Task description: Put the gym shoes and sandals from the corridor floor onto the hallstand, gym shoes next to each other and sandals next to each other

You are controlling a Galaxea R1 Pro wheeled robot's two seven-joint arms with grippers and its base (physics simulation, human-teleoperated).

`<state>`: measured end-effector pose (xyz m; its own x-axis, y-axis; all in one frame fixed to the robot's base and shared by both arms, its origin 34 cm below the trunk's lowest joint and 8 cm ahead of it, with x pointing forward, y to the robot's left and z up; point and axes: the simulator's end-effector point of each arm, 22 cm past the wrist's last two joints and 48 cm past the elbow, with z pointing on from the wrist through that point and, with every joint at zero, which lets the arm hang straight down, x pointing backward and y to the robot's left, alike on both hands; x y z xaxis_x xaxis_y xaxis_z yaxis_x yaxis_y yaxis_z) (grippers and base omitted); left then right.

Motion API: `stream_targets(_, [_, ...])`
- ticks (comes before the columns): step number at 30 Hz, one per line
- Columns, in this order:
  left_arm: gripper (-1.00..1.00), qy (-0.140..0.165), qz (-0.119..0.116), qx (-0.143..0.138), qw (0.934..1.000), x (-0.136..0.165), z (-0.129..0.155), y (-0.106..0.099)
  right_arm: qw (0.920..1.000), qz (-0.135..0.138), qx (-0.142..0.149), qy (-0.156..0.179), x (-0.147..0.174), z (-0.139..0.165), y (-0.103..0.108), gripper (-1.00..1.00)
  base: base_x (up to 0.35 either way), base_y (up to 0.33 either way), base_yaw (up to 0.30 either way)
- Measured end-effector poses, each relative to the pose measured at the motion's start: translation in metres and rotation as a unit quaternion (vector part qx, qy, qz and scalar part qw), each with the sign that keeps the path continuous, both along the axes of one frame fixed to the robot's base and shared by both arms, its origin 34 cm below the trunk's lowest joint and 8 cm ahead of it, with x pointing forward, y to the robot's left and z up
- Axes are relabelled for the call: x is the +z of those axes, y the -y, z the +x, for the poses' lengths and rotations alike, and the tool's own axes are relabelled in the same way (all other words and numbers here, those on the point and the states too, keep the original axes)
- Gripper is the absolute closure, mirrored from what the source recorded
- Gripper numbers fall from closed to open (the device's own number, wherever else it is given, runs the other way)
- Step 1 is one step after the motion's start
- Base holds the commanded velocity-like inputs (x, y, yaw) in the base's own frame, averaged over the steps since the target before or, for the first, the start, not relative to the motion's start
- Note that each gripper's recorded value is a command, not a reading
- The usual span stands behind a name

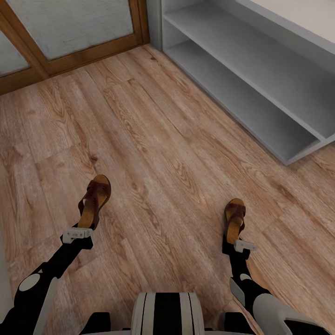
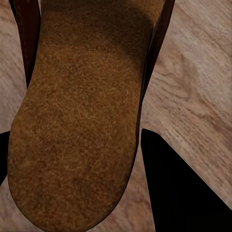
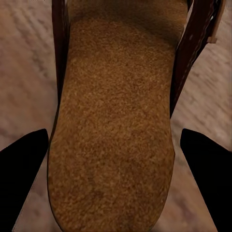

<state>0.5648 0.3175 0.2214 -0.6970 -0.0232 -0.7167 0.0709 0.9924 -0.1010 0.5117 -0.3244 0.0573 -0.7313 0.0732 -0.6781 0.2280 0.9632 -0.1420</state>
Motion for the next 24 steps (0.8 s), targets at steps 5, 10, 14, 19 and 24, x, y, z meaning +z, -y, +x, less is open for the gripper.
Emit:
stream_targets(5, [1.00,0.000,0.000,0.000,1.0000,0.0000,0.0000,0.0000,1.0000,0.000,0.001,0.000,0.0000,0.0001,0.0002,1.00,0.000,0.000,0.000])
stream_targets(10, [1.00,0.000,0.000,0.000,1.0000,0.0001,0.0000,0.0000,1.0000,-0.001,0.001,0.000,0.0000,-0.0002,0.0009,1.00,0.000,0.000,0.000])
stream_targets(14, [1.00,0.000,0.000,0.000,1.0000,-0.0001,-0.0001,0.0000,1.0000,-0.001,0.001,0.000,0.0000,-0.0001,0.0009,1.00,0.000,0.000,0.000])
stream_targets(19, [1.00,0.000,0.000,0.000,1.0000,-0.0002,-0.0002,-0.0001,1.0000,-0.001,0.001,0.000,0.0000,-0.0001,0.0008,1.00,0.000,0.000,0.000])
stream_targets(24, [1.00,-0.002,0.001,0.001,1.0000,-0.0008,-0.0008,-0.0014,1.0000,0.000,0.003,0.002,0.0007,0.0023,-0.0015,1.00,0.000,0.000,0.000])
